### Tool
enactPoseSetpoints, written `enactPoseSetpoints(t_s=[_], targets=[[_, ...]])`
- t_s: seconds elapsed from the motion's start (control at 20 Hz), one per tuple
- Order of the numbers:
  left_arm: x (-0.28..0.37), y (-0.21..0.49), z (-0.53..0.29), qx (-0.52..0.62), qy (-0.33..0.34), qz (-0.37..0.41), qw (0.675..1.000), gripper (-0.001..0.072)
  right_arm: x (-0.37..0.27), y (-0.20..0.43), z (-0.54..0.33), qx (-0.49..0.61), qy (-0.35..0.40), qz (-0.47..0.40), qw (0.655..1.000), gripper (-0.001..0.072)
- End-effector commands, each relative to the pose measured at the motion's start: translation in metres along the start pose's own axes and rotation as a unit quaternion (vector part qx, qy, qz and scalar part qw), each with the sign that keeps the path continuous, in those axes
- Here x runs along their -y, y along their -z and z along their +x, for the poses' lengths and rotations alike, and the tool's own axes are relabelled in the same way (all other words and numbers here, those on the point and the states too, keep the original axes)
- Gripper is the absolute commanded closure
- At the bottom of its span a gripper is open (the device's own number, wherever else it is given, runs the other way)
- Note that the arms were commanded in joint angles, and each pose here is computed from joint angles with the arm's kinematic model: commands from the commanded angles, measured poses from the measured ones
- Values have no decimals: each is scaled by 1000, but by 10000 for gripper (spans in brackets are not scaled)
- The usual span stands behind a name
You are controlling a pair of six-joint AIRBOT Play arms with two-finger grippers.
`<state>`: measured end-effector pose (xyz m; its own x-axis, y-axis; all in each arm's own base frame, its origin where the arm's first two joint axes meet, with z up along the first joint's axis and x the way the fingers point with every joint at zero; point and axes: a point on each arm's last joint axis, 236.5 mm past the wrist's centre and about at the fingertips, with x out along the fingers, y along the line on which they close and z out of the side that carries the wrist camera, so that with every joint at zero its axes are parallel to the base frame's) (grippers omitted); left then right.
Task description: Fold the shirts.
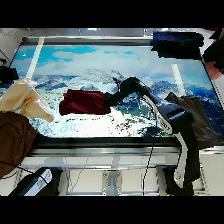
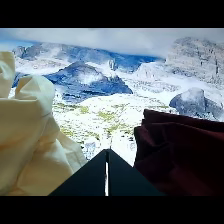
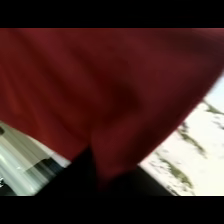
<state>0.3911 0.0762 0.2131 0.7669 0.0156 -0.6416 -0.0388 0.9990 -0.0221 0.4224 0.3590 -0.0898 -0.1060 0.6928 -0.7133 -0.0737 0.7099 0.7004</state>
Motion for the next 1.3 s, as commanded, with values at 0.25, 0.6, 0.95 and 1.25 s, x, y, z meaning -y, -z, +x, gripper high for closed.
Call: enactPoseSetpoints(t_s=[0.25, 0.6, 0.95, 1.25], targets=[[0, 0, 0, 0, 0, 0, 1000, 695, -110, -66, -162, 152, -49, -130, 978, 689], [1, 0, 0, 1, 1, -1, 1000, 695, -5, -38, -409, 314, 76, -27, 946, 690], [1, 0, 0, 1, 2, -1, 1000, 695, 142, 127, -508, 231, 267, 174, 919, 690], [4, -1, 0, 3, 9, -6, 1000, 695, 224, 248, -457, 90, 327, 321, 884, 690]])
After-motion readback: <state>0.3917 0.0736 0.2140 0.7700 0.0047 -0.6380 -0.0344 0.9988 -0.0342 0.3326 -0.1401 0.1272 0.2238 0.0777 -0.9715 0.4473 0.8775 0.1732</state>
